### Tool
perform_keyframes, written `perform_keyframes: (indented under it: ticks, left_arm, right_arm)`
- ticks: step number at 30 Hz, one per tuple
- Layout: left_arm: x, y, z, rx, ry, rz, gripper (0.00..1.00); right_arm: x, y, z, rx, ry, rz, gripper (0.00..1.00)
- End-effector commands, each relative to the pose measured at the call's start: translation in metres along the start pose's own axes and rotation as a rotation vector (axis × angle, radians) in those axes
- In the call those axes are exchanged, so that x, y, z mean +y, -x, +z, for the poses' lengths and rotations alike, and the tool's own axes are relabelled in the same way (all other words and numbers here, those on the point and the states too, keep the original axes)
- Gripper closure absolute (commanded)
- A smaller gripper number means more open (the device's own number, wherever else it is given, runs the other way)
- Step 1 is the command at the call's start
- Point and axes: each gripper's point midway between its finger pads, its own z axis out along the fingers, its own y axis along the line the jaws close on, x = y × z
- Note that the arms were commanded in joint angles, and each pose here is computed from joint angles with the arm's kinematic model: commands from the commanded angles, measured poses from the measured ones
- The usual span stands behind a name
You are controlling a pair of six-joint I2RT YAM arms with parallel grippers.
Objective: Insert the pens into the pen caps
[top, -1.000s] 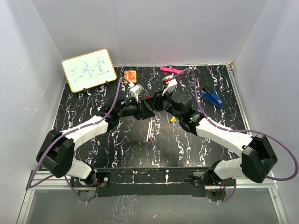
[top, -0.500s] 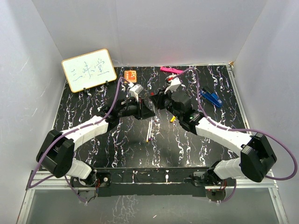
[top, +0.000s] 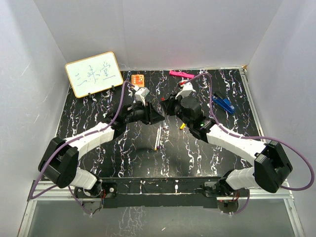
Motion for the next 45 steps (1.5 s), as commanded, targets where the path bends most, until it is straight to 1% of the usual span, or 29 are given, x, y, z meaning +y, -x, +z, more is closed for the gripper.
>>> perform_keyframes:
  ticks: [1, 5, 9, 14, 18, 22, 26, 32, 39, 45]
  left_arm:
    - [-0.015, 0.018, 0.000, -0.047, -0.046, 0.016, 0.68]
    - [-0.014, 0.015, 0.006, -0.032, -0.067, -0.005, 0.69]
    - [-0.014, 0.013, 0.010, -0.019, -0.078, -0.019, 0.75]
    - [-0.014, 0.011, 0.012, -0.008, -0.082, -0.031, 0.86]
    - [-0.018, 0.013, 0.011, -0.017, -0.102, -0.018, 1.00]
    - [-0.015, 0.020, 0.008, -0.046, -0.069, -0.025, 1.00]
    - [-0.017, 0.025, 0.006, -0.042, -0.052, -0.014, 1.00]
    - [-0.005, 0.033, 0.002, -0.033, 0.021, -0.004, 1.00]
    - [0.011, 0.061, -0.013, -0.137, 0.089, 0.008, 1.00]
    - [0.014, 0.084, -0.021, -0.219, 0.081, -0.002, 1.00]
  right_arm:
    - [0.011, 0.027, -0.005, -0.090, 0.028, 0.042, 1.00]
    - [0.016, 0.029, -0.006, -0.102, 0.050, 0.061, 1.00]
    - [0.018, 0.030, -0.005, -0.116, 0.064, 0.082, 1.00]
    - [0.019, 0.026, -0.004, -0.110, 0.072, 0.095, 1.00]
    - [0.019, 0.018, -0.002, -0.087, 0.081, 0.090, 1.00]
    - [0.017, 0.005, -0.001, -0.042, 0.081, 0.056, 1.00]
    - [0.011, -0.013, -0.002, 0.031, 0.072, 0.018, 1.00]
    - [0.012, -0.038, -0.004, 0.144, 0.096, -0.013, 1.00]
    - [0.012, -0.065, -0.013, 0.240, 0.130, -0.017, 1.00]
    - [0.016, -0.091, -0.019, 0.328, 0.172, 0.003, 1.00]
